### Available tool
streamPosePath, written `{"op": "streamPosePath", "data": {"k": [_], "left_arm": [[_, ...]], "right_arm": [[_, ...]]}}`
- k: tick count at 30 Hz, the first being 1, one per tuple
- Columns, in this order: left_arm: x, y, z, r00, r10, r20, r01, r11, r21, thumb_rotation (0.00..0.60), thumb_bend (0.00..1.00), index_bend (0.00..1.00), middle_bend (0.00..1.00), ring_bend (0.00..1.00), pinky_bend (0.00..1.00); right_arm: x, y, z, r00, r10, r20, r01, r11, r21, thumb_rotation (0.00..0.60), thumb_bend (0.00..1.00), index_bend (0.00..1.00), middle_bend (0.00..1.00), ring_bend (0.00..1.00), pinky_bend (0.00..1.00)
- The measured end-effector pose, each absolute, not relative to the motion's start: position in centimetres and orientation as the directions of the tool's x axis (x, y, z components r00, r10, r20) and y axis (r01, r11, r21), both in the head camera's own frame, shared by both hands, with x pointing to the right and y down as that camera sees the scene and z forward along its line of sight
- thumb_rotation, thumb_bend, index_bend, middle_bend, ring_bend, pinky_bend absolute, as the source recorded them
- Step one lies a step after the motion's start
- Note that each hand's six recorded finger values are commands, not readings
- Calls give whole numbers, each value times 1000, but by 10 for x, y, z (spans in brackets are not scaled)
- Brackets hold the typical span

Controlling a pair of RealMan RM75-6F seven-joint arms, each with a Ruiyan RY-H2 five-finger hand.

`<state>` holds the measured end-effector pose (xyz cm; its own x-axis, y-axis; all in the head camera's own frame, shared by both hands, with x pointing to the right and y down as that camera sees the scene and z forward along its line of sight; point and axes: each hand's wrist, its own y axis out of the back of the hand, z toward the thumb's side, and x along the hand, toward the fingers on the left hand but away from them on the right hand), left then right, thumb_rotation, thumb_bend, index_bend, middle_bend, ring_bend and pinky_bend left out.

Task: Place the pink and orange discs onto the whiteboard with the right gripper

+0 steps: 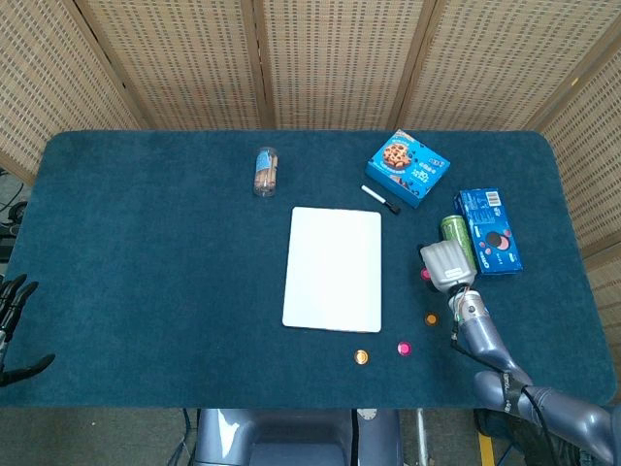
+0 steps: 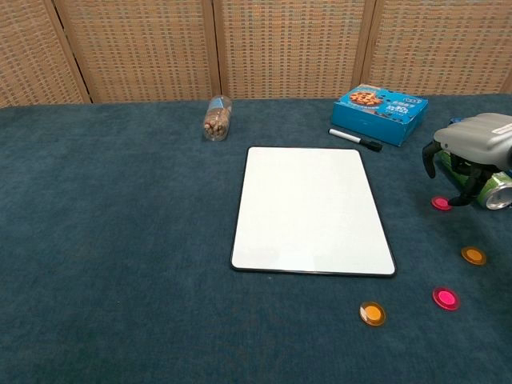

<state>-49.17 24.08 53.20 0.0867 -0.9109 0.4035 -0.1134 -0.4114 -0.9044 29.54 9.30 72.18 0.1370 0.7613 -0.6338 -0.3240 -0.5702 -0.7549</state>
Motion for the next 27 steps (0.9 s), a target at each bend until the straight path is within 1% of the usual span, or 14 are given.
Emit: {"op": "streamPosePath", "data": {"k": [3,14,27], "left_arm": [[-492,241,533,85,-911,404,-112,-412,-904,600,0,0,0,0,0],[-491,241,534,85,-908,410,-109,-417,-902,600,0,0,0,0,0],[-491,241,534,87,-908,409,-111,-417,-902,600,0,0,0,0,0]], "right_arm": [[298,93,726,127,758,-640,-325,-578,-749,600,311,423,958,948,1000],[297,97,738,120,754,-646,-328,-584,-743,600,311,423,958,948,1000],[297,100,743,118,747,-654,-355,-583,-731,600,311,423,958,948,1000]]}}
